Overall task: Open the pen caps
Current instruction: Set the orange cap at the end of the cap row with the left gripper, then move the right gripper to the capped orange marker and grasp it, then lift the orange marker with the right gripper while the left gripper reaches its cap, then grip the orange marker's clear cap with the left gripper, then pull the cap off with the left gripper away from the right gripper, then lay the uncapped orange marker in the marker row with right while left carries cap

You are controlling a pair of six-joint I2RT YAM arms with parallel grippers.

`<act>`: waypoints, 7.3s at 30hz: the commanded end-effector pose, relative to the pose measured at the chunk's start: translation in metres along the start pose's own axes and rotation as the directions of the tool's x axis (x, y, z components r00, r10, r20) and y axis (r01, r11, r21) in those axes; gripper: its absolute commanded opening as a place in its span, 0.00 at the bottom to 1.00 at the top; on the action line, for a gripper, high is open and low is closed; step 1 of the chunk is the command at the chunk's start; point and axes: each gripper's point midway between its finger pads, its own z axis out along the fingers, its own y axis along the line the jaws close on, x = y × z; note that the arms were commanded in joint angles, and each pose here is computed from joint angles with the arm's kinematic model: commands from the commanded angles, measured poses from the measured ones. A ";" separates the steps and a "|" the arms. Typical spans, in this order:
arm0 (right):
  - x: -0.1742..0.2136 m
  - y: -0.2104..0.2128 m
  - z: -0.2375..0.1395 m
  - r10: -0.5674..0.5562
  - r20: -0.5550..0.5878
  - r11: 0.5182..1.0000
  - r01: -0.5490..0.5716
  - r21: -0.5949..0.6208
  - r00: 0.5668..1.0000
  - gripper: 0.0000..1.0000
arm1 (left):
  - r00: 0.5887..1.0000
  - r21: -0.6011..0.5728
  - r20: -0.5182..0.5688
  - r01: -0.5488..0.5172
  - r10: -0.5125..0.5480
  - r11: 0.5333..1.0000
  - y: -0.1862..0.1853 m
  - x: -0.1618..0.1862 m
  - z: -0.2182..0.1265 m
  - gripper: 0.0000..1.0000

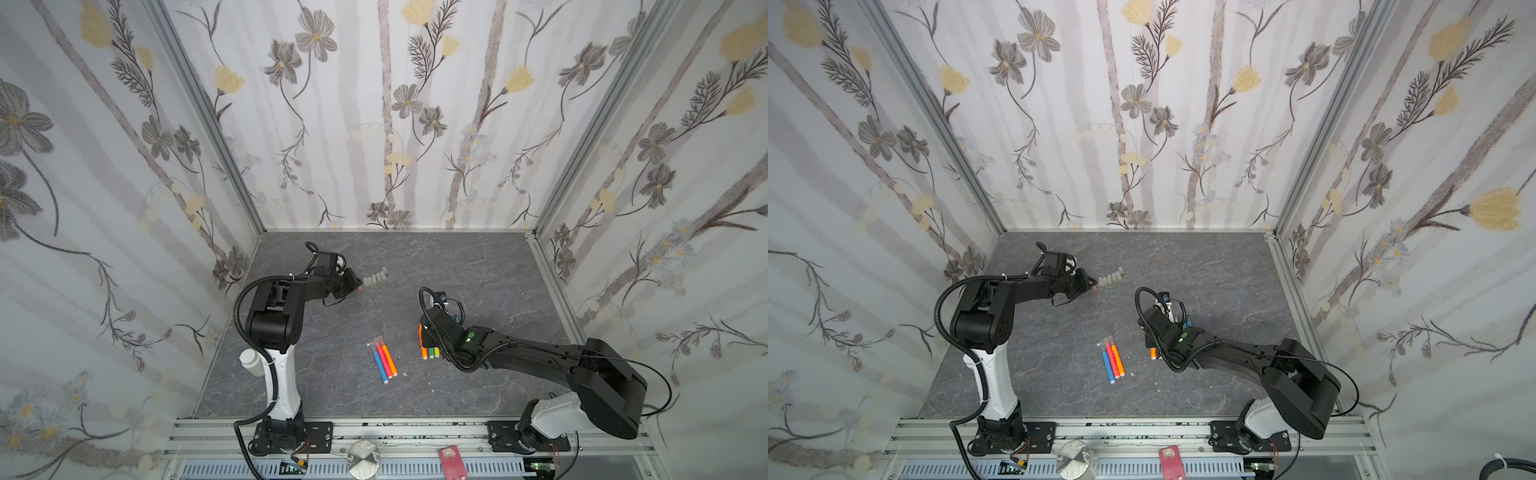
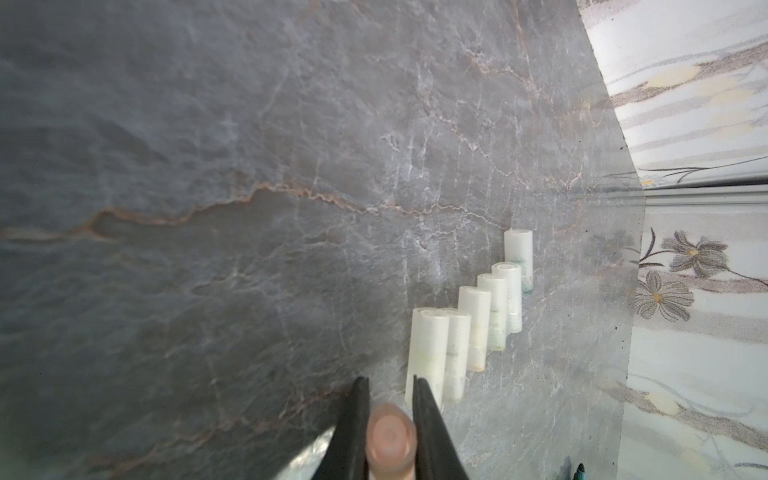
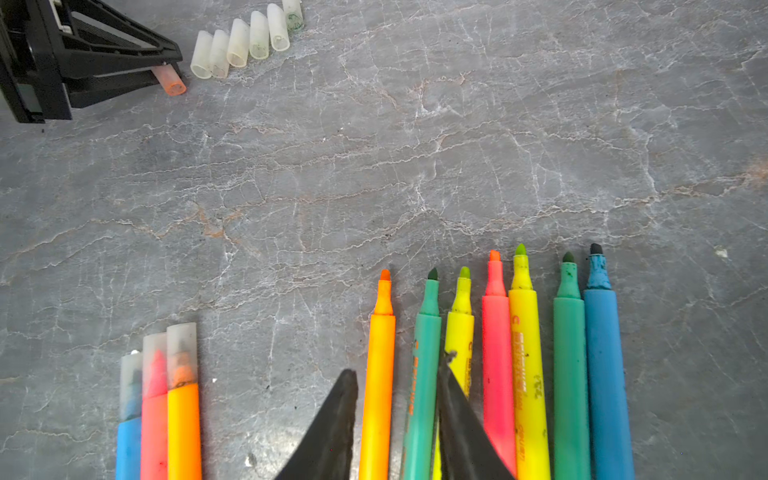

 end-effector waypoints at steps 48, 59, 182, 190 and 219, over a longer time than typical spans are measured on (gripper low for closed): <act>0.071 0.113 0.031 -0.352 -0.236 0.926 0.300 -0.227 0.906 0.39 | 0.987 -0.019 0.151 -0.048 0.050 0.999 0.000 0.039 -0.145 0.33; 0.088 0.109 0.036 -0.386 -0.302 0.918 0.328 -0.225 0.872 0.33 | 0.987 -0.020 0.150 -0.050 0.052 0.999 0.000 0.037 -0.144 0.33; -0.031 0.082 -0.011 0.029 -0.015 0.871 -0.033 -0.491 0.999 0.00 | 0.992 0.262 -0.124 0.010 0.023 0.965 -0.140 0.146 -0.073 0.00; -0.025 0.080 -0.014 0.005 -0.029 0.868 -0.018 -0.495 1.000 0.00 | 0.995 0.177 -0.067 -0.064 0.077 0.982 -0.131 0.128 -0.068 0.00; 0.027 0.053 -0.001 0.024 -0.108 0.951 -0.055 -0.304 0.994 0.00 | 0.994 0.056 0.086 -0.073 0.068 0.996 -0.069 0.038 -0.104 0.00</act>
